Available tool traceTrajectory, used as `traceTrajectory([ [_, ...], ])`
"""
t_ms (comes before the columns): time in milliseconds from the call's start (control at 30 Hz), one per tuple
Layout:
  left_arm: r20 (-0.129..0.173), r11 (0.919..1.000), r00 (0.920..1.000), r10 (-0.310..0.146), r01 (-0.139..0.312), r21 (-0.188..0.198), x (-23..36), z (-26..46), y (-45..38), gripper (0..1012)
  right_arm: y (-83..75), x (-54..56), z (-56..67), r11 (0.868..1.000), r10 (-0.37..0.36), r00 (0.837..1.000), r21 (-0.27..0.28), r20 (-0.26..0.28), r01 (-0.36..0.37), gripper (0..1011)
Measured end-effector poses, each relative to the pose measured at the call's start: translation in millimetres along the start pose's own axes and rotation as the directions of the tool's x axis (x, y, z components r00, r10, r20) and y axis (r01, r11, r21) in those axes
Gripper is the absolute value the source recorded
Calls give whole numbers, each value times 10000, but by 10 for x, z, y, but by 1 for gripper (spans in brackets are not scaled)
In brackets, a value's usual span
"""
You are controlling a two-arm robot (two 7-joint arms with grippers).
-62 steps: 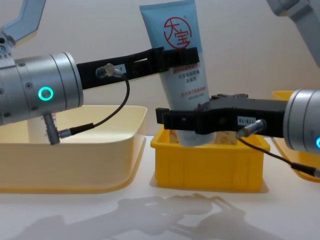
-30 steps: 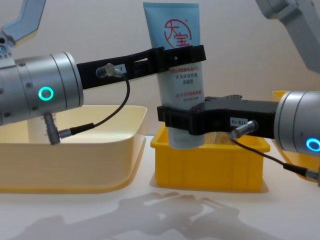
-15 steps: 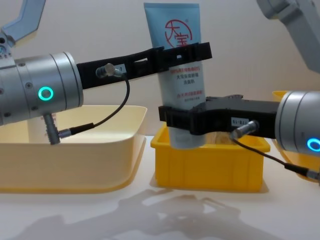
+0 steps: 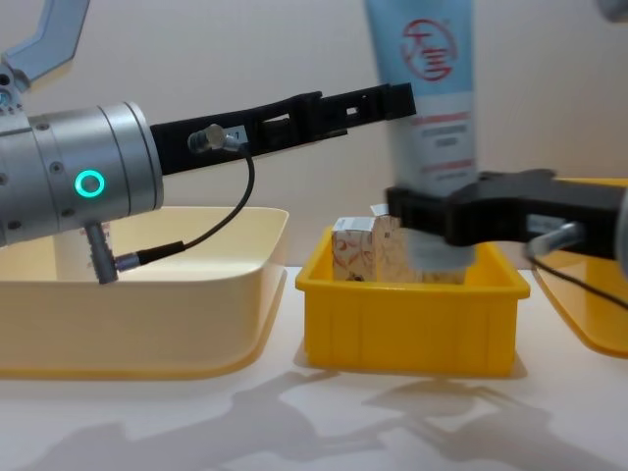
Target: Bimanual collaborative sorting of washing and personal care products
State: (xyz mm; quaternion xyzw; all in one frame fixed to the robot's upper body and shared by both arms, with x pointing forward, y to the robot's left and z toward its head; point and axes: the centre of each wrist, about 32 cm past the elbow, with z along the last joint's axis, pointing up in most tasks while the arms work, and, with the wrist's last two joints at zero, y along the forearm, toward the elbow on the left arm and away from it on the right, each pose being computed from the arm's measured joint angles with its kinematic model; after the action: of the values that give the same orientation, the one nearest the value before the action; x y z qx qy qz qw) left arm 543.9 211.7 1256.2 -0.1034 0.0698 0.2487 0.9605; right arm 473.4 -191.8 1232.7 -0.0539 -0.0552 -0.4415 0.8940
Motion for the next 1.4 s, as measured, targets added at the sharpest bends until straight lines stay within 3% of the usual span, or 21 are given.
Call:
traceTrajectory([
  [333, 0, 10000, 10000, 0, 0, 0, 0, 0, 0, 1000, -228, 142, 14, 9898, -1405, 9897, 290, 284, 1397, 564],
  [600, 0, 10000, 10000, 0, 0, 0, 0, 0, 0, 1000, -357, 334, 48, 9628, -2604, 9632, 928, 660, 2539, 563],
  [1033, 0, 10000, 10000, -1, 1, 0, 0, 0, 0, 1000, -333, 683, 126, 9084, -4019, 9087, 1742, 1132, 3801, 564],
  [1300, 0, 10000, 10000, 0, 0, 0, 0, 0, 0, 1000, -253, 833, 142, 8756, -4744, 8716, 1683, 1237, 4527, 563],
  [1400, -1, 10000, 10000, 0, 0, 0, 0, 0, 0, 1000, -225, 860, 132, 8697, -4875, 8641, 1569, 1247, 4680, 563],
])
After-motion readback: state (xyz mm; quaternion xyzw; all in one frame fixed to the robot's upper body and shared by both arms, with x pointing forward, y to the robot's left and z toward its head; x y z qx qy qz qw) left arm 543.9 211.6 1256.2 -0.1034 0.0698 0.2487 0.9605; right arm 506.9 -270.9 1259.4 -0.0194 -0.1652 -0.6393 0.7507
